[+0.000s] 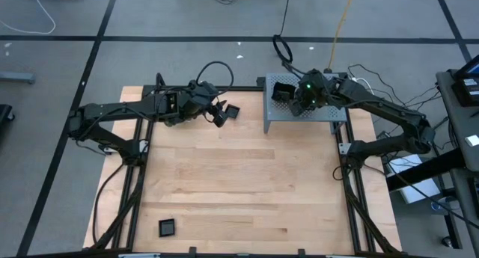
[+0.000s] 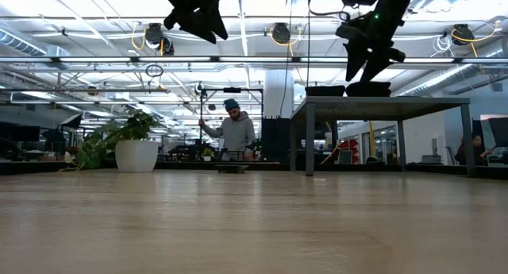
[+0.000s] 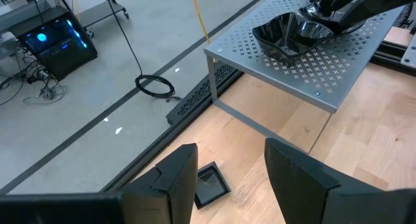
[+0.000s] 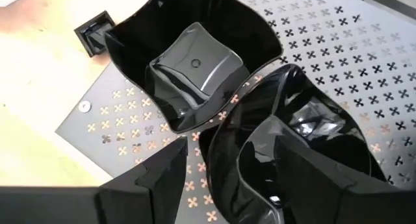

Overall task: Pick & Place Mini shaped plates
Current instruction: Stack the leaf shaped plate on top of the leaf shaped plates on the shelf

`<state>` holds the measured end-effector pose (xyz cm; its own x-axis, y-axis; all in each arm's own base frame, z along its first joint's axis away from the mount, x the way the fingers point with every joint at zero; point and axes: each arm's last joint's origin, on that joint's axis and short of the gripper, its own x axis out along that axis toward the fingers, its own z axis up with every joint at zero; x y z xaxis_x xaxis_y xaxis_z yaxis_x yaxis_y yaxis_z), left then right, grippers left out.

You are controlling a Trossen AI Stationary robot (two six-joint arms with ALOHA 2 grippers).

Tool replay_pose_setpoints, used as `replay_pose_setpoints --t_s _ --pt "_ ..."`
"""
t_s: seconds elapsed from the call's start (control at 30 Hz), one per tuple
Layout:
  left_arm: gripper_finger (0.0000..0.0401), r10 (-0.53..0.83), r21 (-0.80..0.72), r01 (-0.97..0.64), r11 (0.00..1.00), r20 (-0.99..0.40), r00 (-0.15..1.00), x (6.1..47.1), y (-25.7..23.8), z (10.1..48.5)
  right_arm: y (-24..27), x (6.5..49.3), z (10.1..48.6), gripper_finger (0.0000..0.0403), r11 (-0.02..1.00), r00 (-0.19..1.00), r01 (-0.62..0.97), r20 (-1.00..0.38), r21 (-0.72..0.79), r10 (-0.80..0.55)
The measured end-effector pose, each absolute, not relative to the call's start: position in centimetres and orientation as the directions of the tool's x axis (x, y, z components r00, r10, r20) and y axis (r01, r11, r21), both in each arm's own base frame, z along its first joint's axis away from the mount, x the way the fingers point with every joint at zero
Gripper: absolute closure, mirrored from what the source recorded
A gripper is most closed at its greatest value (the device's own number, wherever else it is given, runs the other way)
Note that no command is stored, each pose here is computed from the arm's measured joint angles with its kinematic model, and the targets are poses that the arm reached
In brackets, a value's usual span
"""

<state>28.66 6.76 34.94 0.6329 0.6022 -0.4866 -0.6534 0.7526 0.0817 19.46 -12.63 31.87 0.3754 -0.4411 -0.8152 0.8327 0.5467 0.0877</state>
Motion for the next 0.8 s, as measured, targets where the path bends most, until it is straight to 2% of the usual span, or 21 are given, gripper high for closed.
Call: replay_pose_setpoints --t_s 0.43,0.6,0.7,0.8 --pt "0.0217 0.601 0.084 -0.653 0.753 -0.491 0.631 28.6 6.8 34.9 -12.4 19.6 31.9 0.0183 0.565 0.377 0.821 -0.816 0.076 -0.439" --pt "0.0217 0.601 0.084 -0.653 0.753 -0.491 0.631 28.6 6.8 34.9 -11.2 20.3 31.8 0.0189 0.687 0.381 0.726 -0.809 -0.038 -0.447" --pt "0.0217 0.601 0.084 -0.653 0.753 -0.491 0.631 28.6 6.8 34.9 -10.7 20.6 31.9 0.0198 0.706 0.348 0.692 -0.789 -0.148 -0.506" --pt "0.0217 0.601 0.084 -0.653 0.753 -0.491 0.631 28.6 6.8 34.9 -10.4 20.7 31.9 0.0208 0.712 0.340 0.679 -0.781 -0.182 -0.524"
